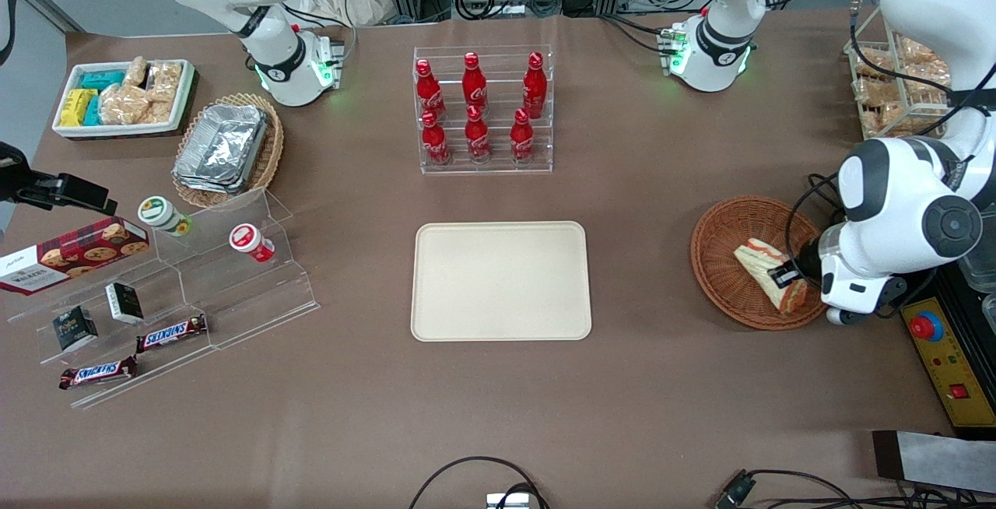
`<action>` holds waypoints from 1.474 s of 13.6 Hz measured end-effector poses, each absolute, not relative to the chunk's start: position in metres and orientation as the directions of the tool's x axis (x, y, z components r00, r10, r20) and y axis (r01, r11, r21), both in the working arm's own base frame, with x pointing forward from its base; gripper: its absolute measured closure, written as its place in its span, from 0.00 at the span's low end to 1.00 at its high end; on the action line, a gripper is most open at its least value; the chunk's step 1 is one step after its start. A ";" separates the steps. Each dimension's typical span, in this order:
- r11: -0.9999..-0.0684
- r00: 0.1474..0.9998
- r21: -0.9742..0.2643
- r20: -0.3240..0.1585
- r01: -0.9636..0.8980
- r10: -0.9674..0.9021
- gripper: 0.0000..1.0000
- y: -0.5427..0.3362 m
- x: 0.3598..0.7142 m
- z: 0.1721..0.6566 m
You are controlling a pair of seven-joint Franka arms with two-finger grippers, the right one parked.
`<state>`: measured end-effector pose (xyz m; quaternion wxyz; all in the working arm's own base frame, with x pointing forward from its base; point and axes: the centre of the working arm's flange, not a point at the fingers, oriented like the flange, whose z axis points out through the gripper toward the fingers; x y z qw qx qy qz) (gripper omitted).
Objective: Place sandwich from basket to tray
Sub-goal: 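Lift the sandwich and carry it with the left gripper to the beige tray, then lower the sandwich onto the tray and open the left gripper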
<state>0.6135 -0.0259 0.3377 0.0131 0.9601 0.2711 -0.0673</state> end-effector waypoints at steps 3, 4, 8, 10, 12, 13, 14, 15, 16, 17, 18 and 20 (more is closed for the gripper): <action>-0.774 0.767 -0.003 -0.130 0.633 0.628 0.79 -0.101 0.615 0.351; -0.752 0.745 0.002 -0.129 0.660 0.654 0.79 -0.134 0.616 0.354; -0.738 0.733 0.029 -0.150 0.674 0.664 0.79 -0.245 0.619 0.350; -0.767 0.759 0.033 -0.174 0.641 0.627 0.79 -0.284 0.618 0.333; -0.813 0.804 0.018 -0.161 0.582 0.572 0.79 -0.320 0.614 0.310; -0.843 0.835 0.002 -0.134 0.538 0.533 0.79 -0.338 0.611 0.295; -0.870 0.865 -0.007 -0.107 0.493 0.490 0.79 -0.357 0.605 0.282; -0.891 0.887 -0.013 -0.092 0.454 0.453 0.79 -0.375 0.598 0.269; -0.910 0.906 -0.016 -0.089 0.414 0.414 0.79 -0.387 0.592 0.260; -0.933 0.929 -0.013 -0.092 0.359 0.359 0.79 -0.394 0.589 0.254; -0.960 0.955 -0.007 -0.096 0.280 0.279 0.79 -0.394 0.588 0.250; -0.990 0.985 0.007 -0.098 0.141 0.140 0.79 -0.390 0.591 0.250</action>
